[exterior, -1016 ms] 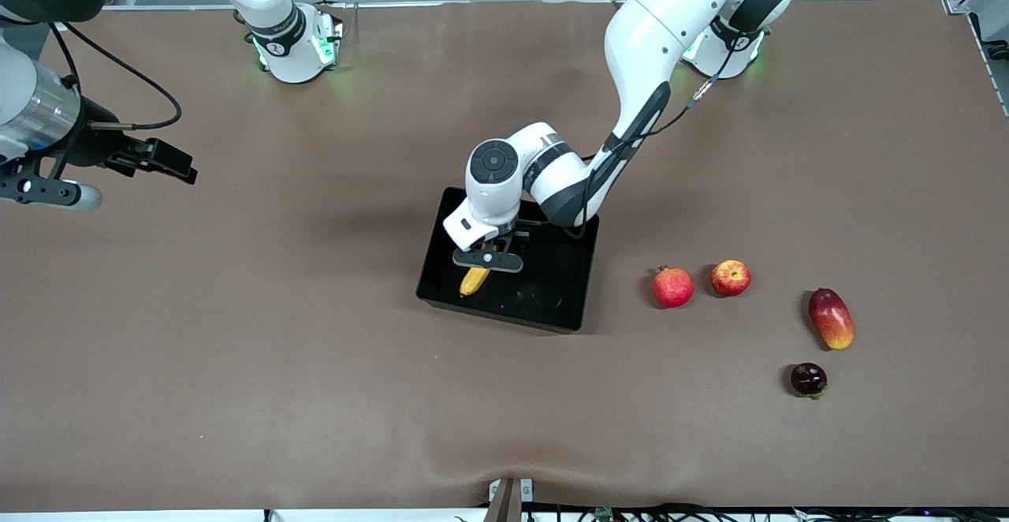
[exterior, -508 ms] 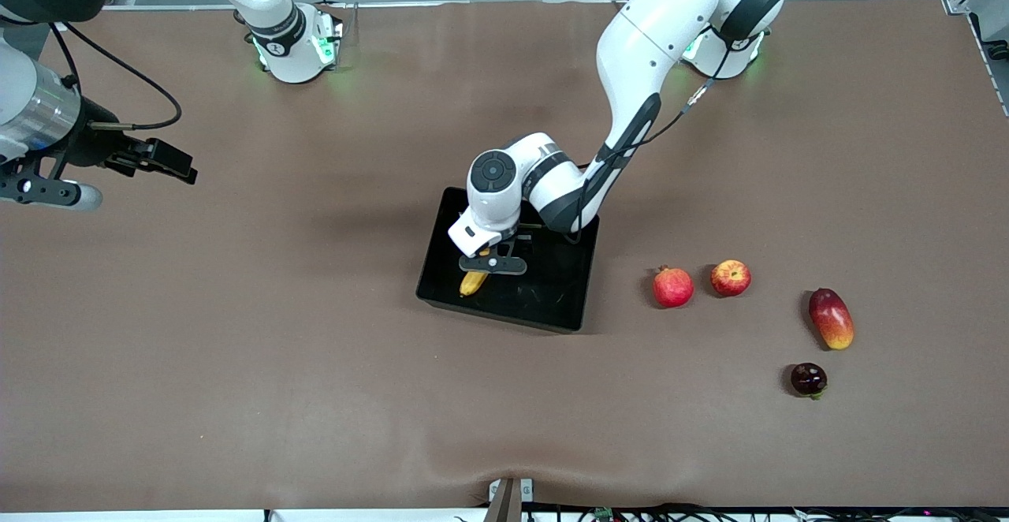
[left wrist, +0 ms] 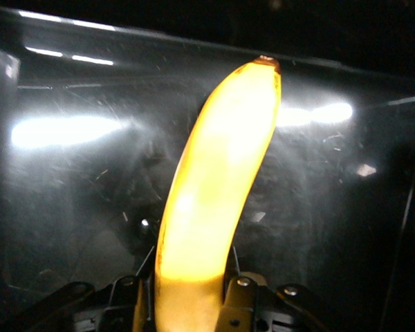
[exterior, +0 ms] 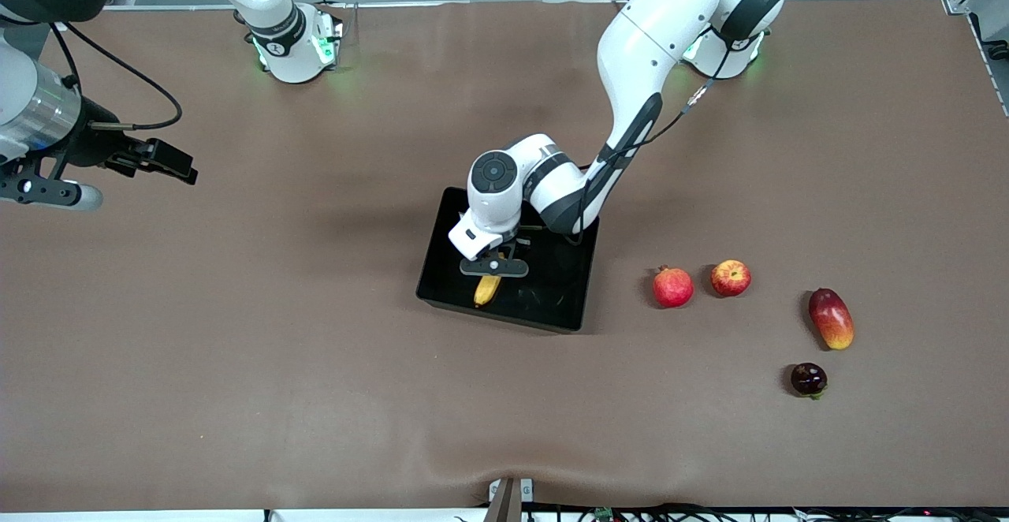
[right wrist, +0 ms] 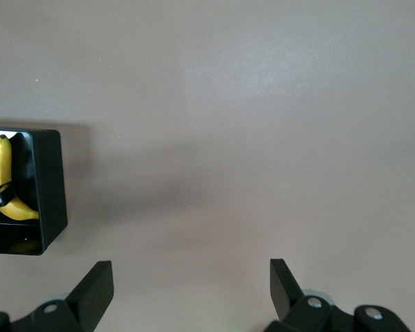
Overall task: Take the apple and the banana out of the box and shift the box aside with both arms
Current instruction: 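Lift the banana out with the left gripper while the right gripper reaches the tray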
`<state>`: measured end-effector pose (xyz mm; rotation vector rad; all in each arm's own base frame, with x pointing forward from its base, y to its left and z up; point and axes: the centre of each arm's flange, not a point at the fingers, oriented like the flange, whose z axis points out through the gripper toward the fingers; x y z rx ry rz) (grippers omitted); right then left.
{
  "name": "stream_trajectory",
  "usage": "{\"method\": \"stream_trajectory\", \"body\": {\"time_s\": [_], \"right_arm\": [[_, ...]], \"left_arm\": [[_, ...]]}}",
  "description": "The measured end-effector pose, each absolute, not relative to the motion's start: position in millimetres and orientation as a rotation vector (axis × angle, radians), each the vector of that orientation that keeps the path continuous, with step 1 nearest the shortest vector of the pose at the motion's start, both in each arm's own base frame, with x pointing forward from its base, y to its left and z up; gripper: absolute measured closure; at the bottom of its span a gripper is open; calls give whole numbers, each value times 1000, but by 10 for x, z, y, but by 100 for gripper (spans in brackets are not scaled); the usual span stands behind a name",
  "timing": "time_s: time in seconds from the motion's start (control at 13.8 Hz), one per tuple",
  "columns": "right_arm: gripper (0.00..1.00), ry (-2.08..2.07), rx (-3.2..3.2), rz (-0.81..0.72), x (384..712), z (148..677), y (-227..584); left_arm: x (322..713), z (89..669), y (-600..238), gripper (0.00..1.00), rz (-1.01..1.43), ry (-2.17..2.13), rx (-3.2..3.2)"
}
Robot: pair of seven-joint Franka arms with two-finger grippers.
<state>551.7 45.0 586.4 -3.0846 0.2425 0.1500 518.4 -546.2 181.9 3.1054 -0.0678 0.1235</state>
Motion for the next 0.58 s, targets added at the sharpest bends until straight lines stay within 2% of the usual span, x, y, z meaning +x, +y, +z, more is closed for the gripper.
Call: {"method": "stream_trajectory", "body": {"time_s": [0.29, 0.58], "right_arm": [[0, 242, -3085, 151, 5517, 5861, 453], [0, 282, -3084, 160, 5513, 5827, 489]], "left_arm": [[5364, 2109, -5418, 62, 201, -40, 3082], [5531, 2996, -5346, 62, 309, -2, 3051]]}}
